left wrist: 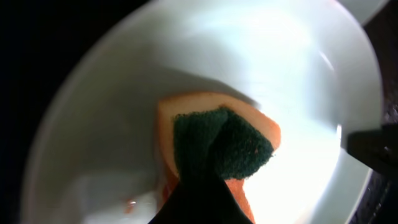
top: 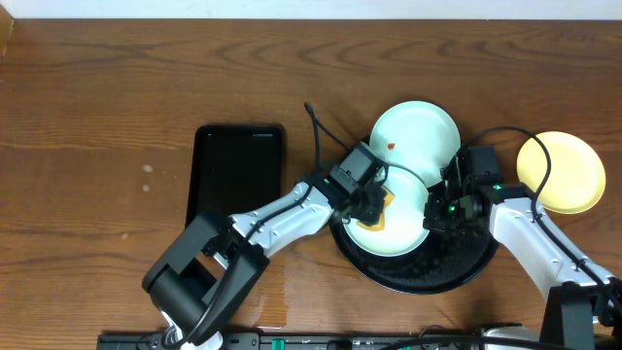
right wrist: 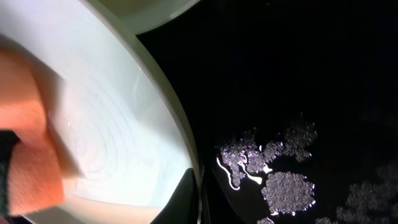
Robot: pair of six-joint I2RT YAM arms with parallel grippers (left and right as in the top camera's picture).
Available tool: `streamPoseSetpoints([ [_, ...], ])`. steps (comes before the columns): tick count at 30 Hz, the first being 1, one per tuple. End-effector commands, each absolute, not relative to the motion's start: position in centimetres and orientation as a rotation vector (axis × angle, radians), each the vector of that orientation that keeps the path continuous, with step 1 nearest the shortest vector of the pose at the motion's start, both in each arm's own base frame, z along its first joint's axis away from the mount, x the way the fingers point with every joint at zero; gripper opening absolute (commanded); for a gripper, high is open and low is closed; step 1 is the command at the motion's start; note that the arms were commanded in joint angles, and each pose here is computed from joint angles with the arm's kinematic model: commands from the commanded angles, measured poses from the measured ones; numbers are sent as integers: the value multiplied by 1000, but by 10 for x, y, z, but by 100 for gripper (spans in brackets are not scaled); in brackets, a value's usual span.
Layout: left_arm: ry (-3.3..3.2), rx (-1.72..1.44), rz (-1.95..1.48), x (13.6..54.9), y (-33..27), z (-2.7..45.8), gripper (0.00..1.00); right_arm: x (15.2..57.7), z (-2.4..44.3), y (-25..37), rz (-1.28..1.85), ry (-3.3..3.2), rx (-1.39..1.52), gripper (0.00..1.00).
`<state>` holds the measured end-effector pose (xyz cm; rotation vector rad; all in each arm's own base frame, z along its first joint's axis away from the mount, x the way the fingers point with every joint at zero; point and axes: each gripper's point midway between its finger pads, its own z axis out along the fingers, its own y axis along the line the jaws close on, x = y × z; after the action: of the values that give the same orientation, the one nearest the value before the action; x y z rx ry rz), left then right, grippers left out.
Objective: Clean dirty plates on tray and stack at the side
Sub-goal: 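Wipe the white plate held by the right gripper with the left-held sponge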
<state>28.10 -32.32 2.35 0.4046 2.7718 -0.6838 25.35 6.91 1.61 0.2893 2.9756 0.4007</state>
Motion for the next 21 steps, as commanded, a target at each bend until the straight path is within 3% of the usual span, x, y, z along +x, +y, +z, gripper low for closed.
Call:
streamPoseSetpoints([
  [1,2780,329,-550,303,-294,16,8,249,11,67,369,2996,296,2],
  [7,2769,274,-568,314,-280,29,7,249,11,67,369,2996,296,2],
  [21,2587,205,-649,325,-260,120,8,248,11,67,368,3000,297,2],
])
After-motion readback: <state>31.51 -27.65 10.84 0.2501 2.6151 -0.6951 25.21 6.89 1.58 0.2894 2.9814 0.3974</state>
